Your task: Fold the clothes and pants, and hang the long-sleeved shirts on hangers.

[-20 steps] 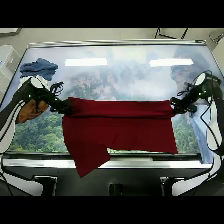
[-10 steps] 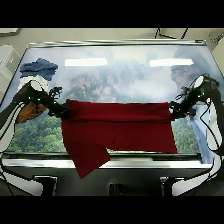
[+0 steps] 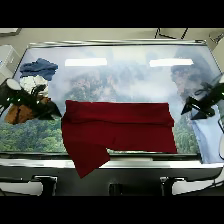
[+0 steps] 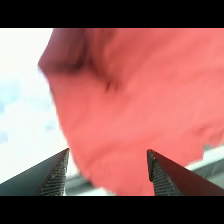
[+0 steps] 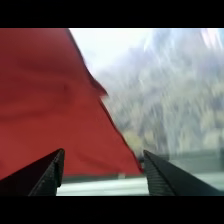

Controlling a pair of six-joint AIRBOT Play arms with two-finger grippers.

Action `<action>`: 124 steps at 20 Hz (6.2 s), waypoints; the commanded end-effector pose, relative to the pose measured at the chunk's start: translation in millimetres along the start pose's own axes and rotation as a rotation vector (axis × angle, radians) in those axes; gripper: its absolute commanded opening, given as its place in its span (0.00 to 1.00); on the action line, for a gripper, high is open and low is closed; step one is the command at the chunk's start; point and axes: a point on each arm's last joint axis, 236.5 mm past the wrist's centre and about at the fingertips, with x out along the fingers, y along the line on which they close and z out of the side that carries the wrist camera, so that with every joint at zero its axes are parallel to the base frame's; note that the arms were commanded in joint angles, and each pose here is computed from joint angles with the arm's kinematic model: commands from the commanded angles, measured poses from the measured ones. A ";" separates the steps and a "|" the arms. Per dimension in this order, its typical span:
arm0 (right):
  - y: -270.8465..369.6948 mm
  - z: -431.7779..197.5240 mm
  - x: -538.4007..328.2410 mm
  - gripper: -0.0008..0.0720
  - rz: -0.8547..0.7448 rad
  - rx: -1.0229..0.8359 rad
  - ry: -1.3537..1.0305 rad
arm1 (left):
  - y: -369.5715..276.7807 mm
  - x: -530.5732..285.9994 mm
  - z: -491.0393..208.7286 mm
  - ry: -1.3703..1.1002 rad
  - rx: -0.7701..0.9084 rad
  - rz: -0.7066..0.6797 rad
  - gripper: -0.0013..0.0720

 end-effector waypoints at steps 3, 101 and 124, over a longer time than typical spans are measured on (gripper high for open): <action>-28.8 -50.0 20.4 0.82 0.022 0.089 0.027 | 24.7 75.9 -116.2 0.081 -0.047 -0.031 0.72; 291.1 -123.4 -129.8 0.06 0.651 -0.545 -0.417 | -406.1 271.6 17.8 -0.153 -0.046 -0.587 0.05; 488.2 -137.3 125.6 0.96 0.965 -0.306 0.150 | -177.7 -263.2 58.5 -1.083 0.232 -0.093 0.05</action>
